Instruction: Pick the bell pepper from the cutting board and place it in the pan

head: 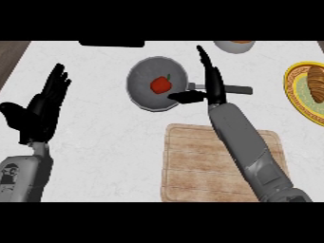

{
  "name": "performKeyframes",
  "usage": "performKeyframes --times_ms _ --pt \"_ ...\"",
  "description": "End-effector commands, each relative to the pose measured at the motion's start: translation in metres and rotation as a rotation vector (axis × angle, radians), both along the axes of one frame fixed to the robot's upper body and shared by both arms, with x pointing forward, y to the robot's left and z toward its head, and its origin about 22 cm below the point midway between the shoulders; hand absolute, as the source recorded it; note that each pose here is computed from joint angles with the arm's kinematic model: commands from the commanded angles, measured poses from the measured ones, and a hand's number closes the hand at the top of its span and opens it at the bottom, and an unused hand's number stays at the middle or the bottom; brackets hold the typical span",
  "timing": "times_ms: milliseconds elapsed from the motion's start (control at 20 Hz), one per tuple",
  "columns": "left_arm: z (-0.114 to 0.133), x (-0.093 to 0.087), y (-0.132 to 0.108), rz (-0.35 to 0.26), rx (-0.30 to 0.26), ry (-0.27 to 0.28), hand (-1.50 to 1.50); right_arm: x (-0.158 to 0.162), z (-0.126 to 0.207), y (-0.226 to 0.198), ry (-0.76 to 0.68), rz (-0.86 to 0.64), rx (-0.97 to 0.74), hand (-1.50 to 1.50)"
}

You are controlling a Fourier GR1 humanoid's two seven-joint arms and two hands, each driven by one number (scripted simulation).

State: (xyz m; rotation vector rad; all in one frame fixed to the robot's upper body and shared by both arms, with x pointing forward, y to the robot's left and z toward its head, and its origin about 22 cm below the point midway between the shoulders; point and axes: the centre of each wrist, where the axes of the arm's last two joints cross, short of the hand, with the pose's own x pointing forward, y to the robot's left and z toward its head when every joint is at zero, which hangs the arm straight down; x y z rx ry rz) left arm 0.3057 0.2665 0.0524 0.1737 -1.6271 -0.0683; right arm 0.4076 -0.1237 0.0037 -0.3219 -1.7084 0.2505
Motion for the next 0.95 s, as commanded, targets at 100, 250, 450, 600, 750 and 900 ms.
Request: performKeyframes --times_ms 100,250,450,600,750,900 --pt "-0.009 -0.018 0.015 0.031 -0.006 0.025 0.00 -0.028 -0.016 -0.013 -0.044 0.162 0.130 -1.50" --pt "0.002 -0.009 0.045 0.078 0.003 0.010 0.00 -0.049 -0.015 -0.025 -0.043 0.187 0.149 -1.50" --pt "-0.017 -0.017 0.022 0.086 0.007 0.031 0.00 -0.088 0.003 -0.036 -0.064 0.189 0.135 -1.50" --pt "0.007 -0.006 -0.001 0.052 -0.003 0.013 0.00 -0.113 0.022 -0.053 -0.056 0.201 0.115 -1.50" --pt "0.010 -0.007 0.009 0.052 0.001 0.013 0.00 -0.153 0.021 -0.037 -0.014 0.202 0.102 -1.50" --pt "-0.009 -0.025 0.032 0.048 0.018 0.019 0.00 -0.162 0.036 -0.050 -0.017 0.149 0.054 -1.50"
